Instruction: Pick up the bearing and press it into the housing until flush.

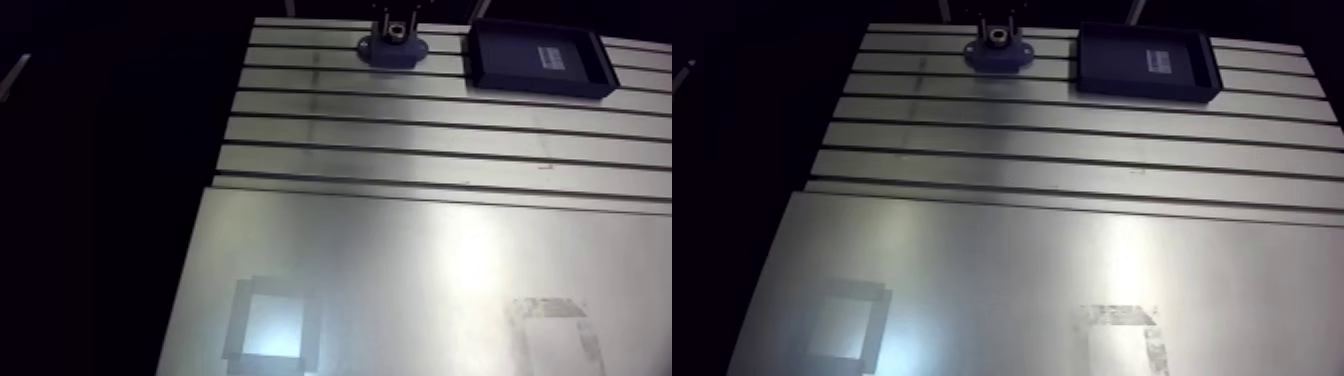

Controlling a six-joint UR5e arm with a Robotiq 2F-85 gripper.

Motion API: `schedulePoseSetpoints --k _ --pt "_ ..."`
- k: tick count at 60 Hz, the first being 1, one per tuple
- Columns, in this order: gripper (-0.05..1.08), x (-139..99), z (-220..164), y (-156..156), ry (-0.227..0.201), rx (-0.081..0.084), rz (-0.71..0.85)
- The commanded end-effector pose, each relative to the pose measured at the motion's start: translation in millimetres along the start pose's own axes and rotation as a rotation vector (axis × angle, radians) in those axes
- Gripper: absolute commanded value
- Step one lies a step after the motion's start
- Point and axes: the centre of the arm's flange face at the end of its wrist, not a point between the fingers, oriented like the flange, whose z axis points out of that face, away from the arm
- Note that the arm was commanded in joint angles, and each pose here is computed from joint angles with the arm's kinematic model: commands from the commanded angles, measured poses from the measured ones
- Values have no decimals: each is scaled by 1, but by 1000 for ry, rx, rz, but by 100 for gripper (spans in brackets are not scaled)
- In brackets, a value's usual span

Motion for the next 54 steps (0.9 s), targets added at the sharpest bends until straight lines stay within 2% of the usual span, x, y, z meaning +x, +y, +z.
schedulePoseSetpoints --k 1,54 --pt "66 0 0 -1 1 0 -1" --pt "66 -1 2 -1 -4 0 -4"
